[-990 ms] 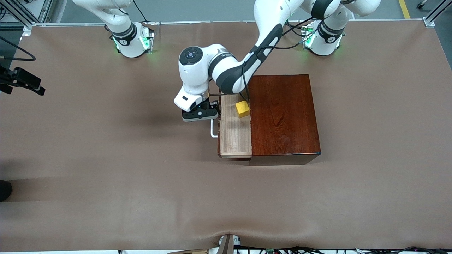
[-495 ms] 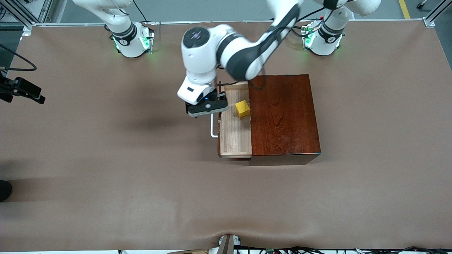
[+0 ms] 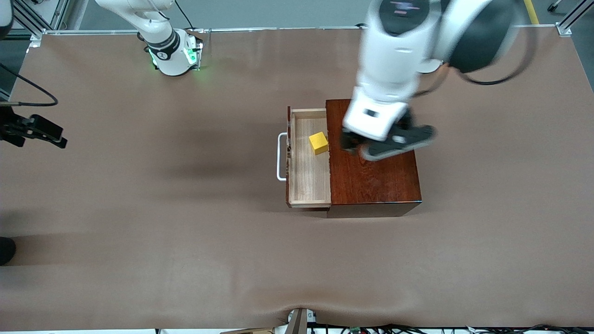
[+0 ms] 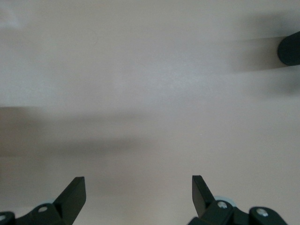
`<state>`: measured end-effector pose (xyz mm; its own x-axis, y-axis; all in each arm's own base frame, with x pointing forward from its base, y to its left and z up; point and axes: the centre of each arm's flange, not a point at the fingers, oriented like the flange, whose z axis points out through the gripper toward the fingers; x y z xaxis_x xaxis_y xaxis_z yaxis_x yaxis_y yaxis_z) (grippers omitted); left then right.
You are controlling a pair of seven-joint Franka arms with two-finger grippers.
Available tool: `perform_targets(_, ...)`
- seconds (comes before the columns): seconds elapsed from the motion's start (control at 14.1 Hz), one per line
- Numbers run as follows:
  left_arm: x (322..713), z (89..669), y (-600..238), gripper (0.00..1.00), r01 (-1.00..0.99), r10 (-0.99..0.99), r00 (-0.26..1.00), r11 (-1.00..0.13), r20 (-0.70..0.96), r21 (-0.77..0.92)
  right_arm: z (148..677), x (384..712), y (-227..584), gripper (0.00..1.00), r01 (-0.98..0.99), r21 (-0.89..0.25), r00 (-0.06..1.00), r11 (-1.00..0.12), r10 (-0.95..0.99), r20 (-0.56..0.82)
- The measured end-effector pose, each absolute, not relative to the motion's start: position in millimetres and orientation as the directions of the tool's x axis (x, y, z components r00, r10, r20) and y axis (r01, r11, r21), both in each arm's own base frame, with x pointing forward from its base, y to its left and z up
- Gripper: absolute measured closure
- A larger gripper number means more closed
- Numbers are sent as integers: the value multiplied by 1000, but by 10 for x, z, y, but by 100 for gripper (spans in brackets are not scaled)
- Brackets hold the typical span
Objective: Open drawer, take yellow block, close drawer
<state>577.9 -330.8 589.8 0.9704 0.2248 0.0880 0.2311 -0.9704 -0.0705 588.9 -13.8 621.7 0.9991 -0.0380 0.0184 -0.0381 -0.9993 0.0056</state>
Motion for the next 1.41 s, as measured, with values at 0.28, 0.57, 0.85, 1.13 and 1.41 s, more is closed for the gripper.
perform_targets(0.28,5849,5905,-2361,0,132,130,991,-986,23,-106,6076,5984,10,0,-169,0,986,-986,-169,7)
perform_targets(0.57,5729,5975,-1656,0,102,104,994,-989,-13,-109,6071,5946,731,0,-430,-2,903,-903,-430,5)
perform_targets(0.85,5672,6092,-1227,0,93,94,995,-991,-11,-100,6003,5884,1243,0,-654,9,756,-756,-654,-6)
perform_targets(1.13,5702,6207,-676,0,4,5,1000,-996,-9,-88,5879,5787,1826,0,-749,26,662,-662,-749,-16)
perform_targets(1.41,5657,6257,-559,0,-22,-21,1000,-997,-7,-80,5659,5634,2549,0,-854,48,518,-518,-855,-23)
